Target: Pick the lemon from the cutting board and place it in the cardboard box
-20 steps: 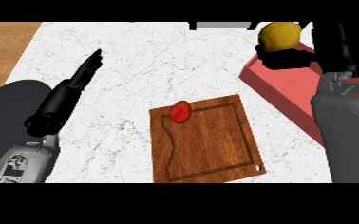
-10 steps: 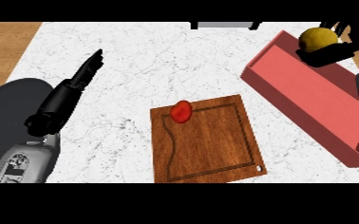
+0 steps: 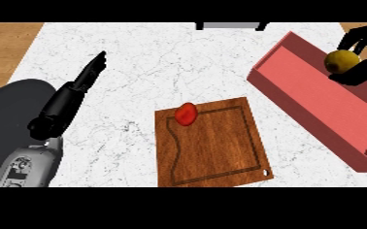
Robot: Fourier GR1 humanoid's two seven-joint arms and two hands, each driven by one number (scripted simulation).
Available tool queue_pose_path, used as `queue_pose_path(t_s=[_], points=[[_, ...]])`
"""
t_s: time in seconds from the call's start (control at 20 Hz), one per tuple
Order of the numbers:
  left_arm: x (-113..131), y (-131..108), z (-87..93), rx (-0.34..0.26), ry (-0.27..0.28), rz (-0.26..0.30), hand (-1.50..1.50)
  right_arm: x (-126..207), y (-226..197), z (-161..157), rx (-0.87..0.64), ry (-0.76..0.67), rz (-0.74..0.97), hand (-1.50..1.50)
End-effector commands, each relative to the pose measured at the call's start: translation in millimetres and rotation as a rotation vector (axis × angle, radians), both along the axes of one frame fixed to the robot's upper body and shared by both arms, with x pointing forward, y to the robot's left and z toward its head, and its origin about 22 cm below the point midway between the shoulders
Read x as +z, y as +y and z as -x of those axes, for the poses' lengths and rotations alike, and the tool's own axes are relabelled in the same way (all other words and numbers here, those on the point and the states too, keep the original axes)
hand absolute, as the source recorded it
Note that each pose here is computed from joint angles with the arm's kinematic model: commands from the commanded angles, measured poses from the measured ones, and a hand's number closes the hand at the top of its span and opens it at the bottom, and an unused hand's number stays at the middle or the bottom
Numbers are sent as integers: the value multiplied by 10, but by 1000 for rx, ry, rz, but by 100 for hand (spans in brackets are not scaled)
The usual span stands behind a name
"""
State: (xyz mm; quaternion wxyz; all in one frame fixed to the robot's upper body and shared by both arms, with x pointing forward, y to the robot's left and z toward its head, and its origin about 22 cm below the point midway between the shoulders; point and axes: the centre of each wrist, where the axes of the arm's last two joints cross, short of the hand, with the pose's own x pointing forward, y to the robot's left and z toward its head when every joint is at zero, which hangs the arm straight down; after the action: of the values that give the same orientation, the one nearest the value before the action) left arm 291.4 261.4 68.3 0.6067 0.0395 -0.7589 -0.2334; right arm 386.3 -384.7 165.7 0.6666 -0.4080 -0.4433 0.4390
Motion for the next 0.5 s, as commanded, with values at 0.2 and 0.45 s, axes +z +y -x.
queue_pose_path(t_s=[0.2,0.45], points=[[-67,-9,23,-3,2,-14,0,-101,-172,-18,207,3,-164,-150],[-14,102,29,24,8,2,0,-1,-299,-15,152,-415,-645,-150]])
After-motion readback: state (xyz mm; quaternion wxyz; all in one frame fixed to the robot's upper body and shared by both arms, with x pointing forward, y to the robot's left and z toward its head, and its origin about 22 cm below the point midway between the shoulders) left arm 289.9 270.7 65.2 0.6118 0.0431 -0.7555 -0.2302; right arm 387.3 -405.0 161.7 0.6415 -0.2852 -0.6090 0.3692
